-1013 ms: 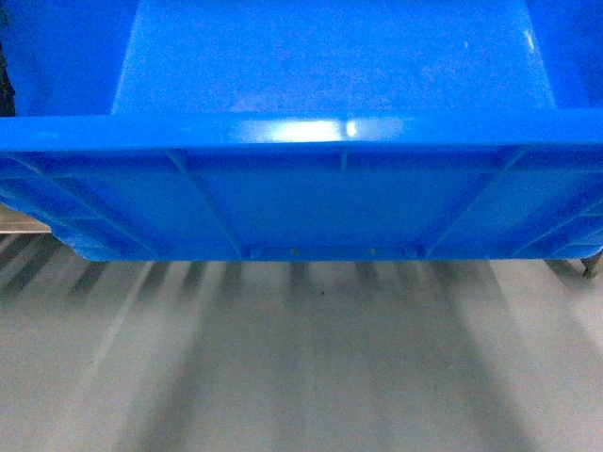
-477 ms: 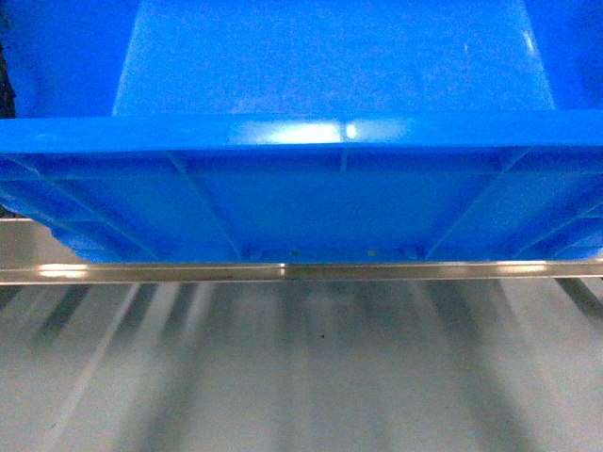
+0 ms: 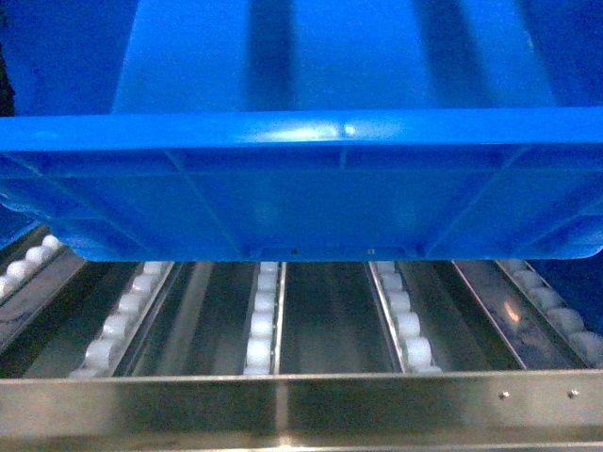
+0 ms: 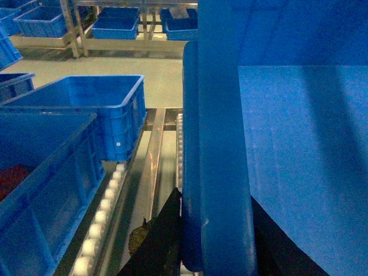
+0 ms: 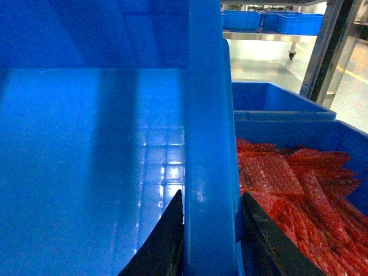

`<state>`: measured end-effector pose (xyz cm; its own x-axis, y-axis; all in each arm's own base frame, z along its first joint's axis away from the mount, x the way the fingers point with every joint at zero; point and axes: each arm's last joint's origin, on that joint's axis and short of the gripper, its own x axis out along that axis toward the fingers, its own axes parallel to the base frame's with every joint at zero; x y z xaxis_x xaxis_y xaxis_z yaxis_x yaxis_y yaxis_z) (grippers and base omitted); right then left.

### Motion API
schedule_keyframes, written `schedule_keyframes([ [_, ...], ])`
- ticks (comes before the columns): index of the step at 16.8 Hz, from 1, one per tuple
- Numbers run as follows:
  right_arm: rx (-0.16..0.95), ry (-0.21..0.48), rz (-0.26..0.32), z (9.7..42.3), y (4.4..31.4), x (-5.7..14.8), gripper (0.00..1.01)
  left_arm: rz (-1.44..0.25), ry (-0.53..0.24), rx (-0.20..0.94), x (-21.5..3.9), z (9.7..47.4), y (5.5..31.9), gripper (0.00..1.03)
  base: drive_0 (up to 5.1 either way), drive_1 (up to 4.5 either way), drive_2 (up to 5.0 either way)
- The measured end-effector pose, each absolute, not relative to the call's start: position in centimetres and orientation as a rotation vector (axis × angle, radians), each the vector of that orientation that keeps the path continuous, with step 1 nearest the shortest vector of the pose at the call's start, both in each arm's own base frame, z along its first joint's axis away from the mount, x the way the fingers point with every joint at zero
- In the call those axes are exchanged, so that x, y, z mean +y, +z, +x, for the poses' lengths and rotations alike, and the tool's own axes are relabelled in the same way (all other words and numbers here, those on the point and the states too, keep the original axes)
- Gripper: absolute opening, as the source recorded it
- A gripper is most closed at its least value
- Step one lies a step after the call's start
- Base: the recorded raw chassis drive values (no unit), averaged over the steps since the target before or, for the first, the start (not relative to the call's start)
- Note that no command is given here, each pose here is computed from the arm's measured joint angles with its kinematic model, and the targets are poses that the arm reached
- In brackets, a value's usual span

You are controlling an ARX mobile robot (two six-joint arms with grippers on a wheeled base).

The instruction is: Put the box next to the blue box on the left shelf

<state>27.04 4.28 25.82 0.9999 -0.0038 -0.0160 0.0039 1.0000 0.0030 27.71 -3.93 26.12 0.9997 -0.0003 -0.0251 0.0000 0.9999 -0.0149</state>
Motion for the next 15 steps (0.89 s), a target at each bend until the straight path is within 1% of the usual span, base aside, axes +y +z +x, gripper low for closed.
schedule_keyframes([
  [2, 0.017, -0.006, 0.003, 27.04, 25.81, 4.27, 0.21, -0.014, 0.000, 0.024, -3.93, 27.71, 26.13, 0.20, 0.2, 4.52, -4.1],
  [15, 0.019, -0.005, 0.003, 27.06, 25.77, 4.28, 0.21, -0.014, 0.000, 0.026, -3.93, 27.73, 26.08, 0.20, 0.0, 0.00, 0.0],
])
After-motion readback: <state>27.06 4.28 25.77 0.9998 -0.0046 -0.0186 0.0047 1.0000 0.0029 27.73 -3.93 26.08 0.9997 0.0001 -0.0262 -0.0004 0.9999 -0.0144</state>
